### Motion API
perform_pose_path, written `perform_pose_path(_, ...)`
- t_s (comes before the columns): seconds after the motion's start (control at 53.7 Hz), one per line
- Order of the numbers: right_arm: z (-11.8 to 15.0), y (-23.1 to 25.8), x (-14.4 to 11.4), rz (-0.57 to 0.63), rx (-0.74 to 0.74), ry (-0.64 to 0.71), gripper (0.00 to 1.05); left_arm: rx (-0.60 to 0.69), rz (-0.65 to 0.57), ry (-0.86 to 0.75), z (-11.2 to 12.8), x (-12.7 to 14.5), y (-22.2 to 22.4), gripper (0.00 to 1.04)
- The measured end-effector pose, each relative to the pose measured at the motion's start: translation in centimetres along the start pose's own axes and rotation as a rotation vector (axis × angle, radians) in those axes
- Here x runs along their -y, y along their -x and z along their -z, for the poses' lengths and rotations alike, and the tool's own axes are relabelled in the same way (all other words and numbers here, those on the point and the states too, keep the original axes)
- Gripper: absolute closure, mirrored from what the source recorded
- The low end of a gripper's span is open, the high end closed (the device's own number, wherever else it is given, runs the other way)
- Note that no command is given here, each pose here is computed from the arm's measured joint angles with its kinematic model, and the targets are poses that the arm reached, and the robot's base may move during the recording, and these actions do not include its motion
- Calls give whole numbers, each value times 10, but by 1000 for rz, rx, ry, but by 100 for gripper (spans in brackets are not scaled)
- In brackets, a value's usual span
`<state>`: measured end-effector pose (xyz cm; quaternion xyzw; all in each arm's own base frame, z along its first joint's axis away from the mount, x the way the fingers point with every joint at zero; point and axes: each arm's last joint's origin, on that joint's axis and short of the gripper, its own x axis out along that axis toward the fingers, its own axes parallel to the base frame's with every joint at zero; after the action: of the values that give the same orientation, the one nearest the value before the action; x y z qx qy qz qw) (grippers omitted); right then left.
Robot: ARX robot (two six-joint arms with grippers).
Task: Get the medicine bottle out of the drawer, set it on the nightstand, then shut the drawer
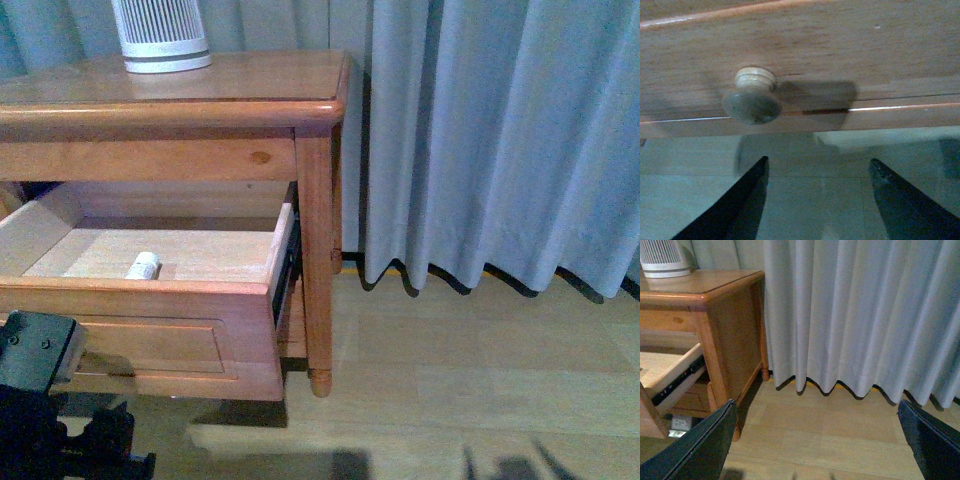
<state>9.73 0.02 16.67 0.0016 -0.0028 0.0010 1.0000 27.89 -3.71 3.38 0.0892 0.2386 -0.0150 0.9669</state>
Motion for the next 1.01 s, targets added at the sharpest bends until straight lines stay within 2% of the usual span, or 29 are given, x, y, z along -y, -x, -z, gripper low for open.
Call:
perform_pose_path(0.093, 0, 0, 0, 0, 0, 0, 7, 13, -52, 38, -19, -13, 10, 8)
perform_pose_path(0.13, 0, 0, 0, 0, 0, 0, 7, 31, -63, 39, -26, -18, 16, 5)
perform_pose_path(0.298, 0, 0, 0, 0, 0, 0, 7, 174, -85, -12, -79, -40, 77, 7)
perform_pose_path(0.447, 0, 0, 0, 0, 0, 0, 7, 279, -119, -16, -100, -47, 134, 7)
perform_pose_path(0.615, 0, 0, 0, 0, 0, 0, 7, 339, -179, 20, -93, -42, 186, 7)
perform_pose_path(0.783, 0, 0, 0, 0, 0, 0, 7, 389, -211, 35, -66, -24, 228, 7)
perform_pose_path(0.839, 0, 0, 0, 0, 0, 0, 7, 408, -217, 53, -58, -21, 232, 7)
perform_pose_path(1.006, 0, 0, 0, 0, 0, 0, 7, 363, -182, 55, -38, -13, 225, 7)
